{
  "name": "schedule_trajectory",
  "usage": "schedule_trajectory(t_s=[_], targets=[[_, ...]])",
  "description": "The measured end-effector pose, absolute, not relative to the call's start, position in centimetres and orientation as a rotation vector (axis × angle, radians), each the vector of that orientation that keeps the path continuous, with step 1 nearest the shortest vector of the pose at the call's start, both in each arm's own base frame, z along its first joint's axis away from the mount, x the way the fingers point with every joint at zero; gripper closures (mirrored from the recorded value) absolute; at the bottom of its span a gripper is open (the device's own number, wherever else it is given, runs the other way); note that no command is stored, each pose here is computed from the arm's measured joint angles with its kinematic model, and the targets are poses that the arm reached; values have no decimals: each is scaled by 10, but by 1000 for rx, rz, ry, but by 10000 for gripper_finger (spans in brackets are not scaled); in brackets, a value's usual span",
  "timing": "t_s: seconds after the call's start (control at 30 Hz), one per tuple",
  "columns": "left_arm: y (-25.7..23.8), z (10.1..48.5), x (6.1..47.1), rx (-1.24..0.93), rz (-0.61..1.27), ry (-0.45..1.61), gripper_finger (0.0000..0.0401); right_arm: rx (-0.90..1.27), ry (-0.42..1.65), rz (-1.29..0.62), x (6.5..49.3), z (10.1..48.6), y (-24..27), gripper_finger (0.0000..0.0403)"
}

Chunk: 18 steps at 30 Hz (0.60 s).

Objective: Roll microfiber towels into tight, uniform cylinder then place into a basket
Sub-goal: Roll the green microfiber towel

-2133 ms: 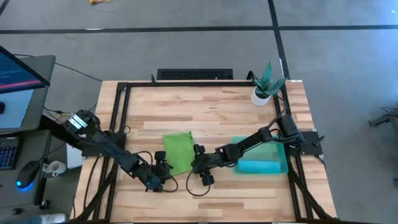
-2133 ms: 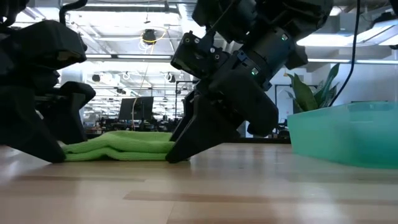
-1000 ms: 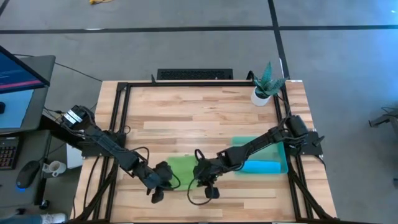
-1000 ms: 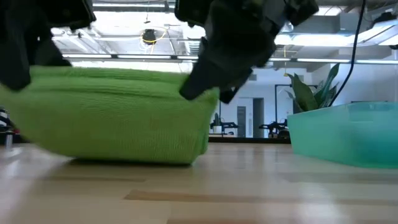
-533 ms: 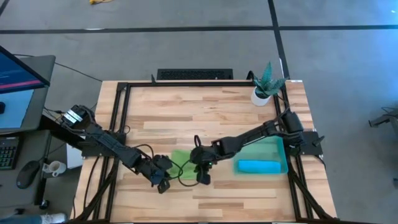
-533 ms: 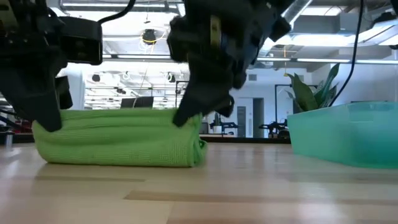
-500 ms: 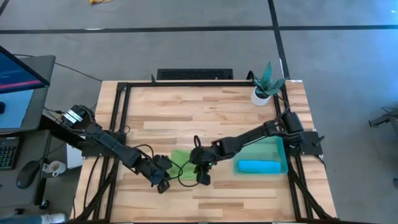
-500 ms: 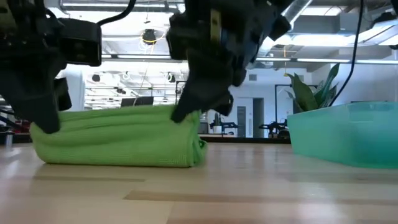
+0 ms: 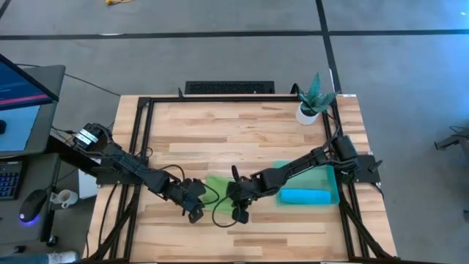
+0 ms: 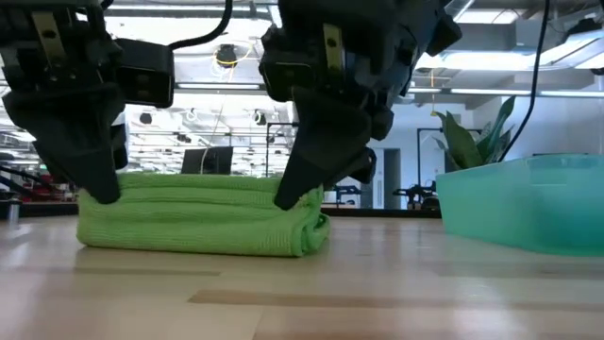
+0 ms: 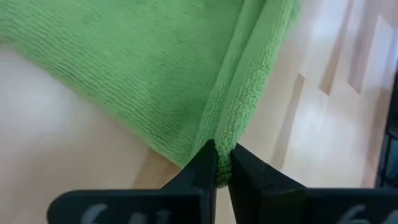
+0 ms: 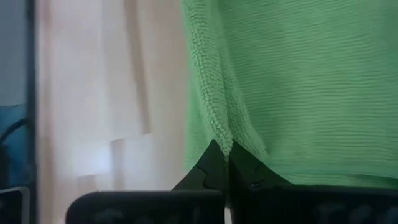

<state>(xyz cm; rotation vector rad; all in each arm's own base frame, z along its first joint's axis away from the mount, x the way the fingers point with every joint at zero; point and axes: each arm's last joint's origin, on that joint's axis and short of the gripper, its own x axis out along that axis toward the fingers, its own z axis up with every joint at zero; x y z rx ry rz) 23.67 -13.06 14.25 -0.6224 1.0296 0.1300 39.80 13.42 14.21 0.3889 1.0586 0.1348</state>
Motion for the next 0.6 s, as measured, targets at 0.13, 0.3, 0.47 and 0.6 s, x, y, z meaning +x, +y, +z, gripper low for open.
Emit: schedule_trajectory(t_s=[0.13, 0.3, 0.47, 0.6], targets=[[-129, 142, 237, -603, 162, 1008, 387, 364, 1055, 85, 398, 141, 131, 397], [-127, 143, 238, -548, 197, 959, 387, 363, 1101, 49, 396, 138, 122, 392], [-126, 142, 238, -504, 228, 934, 372, 371, 1103, 46, 394, 135, 121, 391], [-124, 140, 235, -440, 220, 957, 344, 370, 1163, 31, 389, 132, 118, 398]])
